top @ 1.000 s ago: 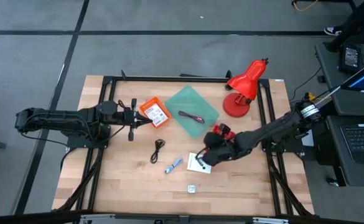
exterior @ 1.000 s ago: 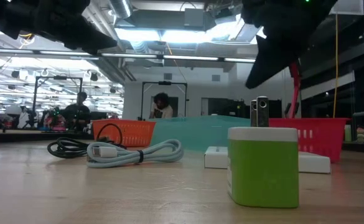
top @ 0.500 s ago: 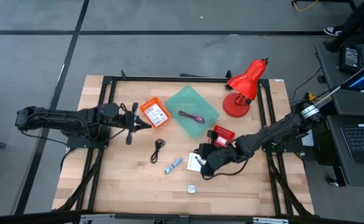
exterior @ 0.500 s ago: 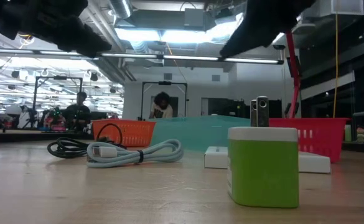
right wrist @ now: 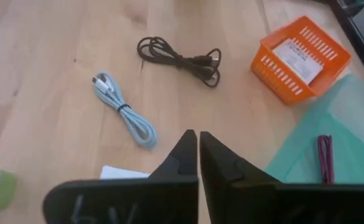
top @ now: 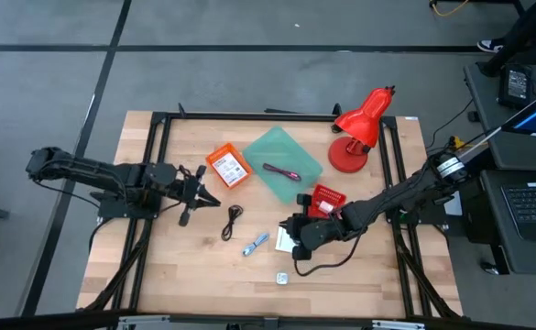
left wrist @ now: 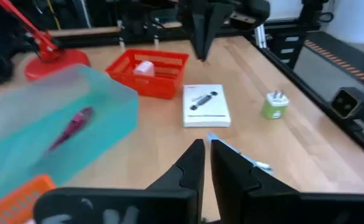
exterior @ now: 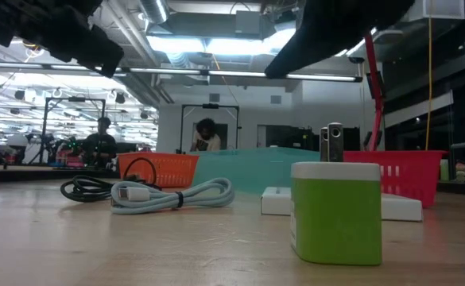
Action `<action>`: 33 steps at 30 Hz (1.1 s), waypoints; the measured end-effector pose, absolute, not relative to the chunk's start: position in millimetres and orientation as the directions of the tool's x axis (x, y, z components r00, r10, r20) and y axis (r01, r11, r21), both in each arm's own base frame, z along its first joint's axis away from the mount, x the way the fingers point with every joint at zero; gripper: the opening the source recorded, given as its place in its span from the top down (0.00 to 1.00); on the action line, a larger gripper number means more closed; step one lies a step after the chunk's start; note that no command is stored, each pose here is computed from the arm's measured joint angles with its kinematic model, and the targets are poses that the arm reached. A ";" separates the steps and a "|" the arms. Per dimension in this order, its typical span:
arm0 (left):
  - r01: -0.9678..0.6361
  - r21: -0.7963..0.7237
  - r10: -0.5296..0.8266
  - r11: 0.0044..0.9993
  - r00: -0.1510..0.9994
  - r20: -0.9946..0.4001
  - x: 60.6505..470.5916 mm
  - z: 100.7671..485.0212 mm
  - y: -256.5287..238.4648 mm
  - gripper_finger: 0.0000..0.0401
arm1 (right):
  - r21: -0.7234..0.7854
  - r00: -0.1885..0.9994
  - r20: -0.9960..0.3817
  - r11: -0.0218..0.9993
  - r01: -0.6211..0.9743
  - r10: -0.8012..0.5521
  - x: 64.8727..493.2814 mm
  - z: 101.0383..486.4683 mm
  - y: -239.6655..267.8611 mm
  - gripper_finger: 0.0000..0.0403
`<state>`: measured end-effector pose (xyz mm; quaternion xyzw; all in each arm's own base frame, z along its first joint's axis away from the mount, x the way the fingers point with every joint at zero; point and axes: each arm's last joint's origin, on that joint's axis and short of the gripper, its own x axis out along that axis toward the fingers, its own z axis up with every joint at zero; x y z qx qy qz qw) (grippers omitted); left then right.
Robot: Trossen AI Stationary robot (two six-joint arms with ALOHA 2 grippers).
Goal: Pick and place items into bin
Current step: Put the black charger cable into the blue bin
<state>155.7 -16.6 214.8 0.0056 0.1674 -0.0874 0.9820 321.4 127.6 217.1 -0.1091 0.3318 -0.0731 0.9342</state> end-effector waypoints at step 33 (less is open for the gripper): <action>-0.440 -0.192 0.092 0.877 0.546 -0.833 234.9 190.4 -75.1 0.72 | -0.277 0.866 -0.484 0.961 -0.015 -0.127 316.8 185.7 86.8 1.00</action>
